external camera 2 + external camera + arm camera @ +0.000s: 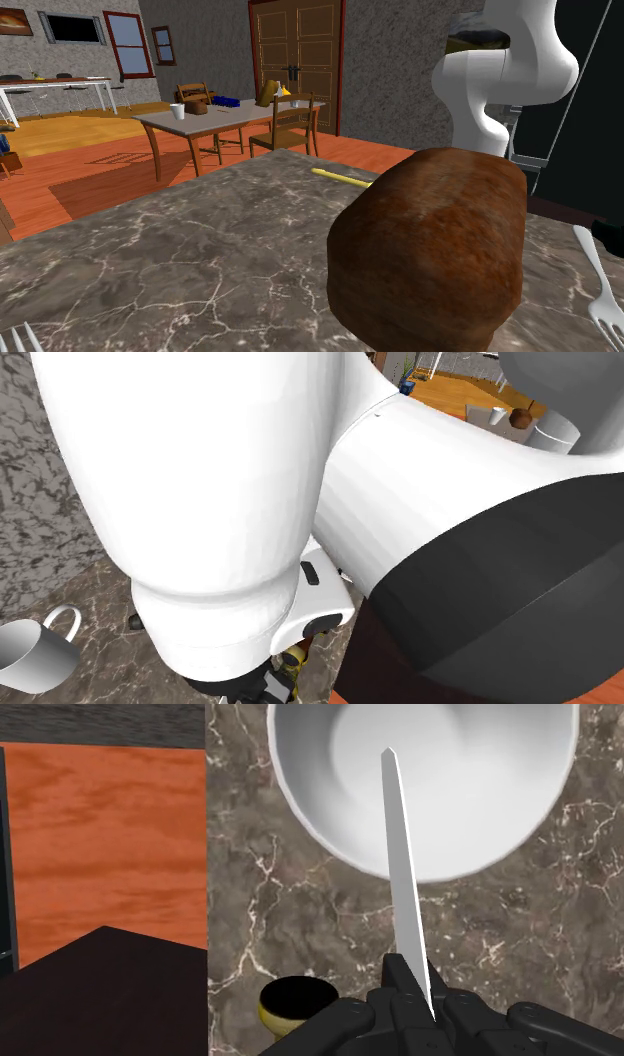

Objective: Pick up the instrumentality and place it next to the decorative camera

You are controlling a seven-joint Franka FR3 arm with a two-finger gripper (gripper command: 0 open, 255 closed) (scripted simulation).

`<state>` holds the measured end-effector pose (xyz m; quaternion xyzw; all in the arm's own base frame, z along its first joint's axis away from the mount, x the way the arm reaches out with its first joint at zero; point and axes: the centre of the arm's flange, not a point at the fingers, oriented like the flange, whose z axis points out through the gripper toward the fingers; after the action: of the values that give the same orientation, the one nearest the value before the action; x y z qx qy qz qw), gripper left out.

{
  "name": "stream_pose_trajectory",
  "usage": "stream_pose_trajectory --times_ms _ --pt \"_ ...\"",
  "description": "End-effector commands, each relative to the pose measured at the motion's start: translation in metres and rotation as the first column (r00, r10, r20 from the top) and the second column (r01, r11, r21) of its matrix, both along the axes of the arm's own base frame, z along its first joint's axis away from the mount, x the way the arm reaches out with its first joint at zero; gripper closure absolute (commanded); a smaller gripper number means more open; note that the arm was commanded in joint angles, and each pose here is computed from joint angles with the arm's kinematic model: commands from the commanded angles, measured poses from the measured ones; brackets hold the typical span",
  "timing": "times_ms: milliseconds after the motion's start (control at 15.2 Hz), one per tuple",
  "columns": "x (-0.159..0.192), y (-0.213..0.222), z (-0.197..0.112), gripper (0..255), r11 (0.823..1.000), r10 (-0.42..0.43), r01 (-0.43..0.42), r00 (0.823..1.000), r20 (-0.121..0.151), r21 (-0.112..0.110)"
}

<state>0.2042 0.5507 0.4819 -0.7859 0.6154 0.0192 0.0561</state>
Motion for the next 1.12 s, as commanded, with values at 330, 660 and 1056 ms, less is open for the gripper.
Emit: stream_pose_trajectory --times_ms 330,660,1056 --pt "-0.001 -0.001 -0.037 255 1.0 0.0 0.0 1.0 0.0 0.0" --pt "-0.001 -0.001 -0.063 255 1.0 0.0 0.0 1.0 0.0 0.0" --pt "-0.001 -0.001 -0.095 255 1.0 0.0 0.0 1.0 0.0 0.0"
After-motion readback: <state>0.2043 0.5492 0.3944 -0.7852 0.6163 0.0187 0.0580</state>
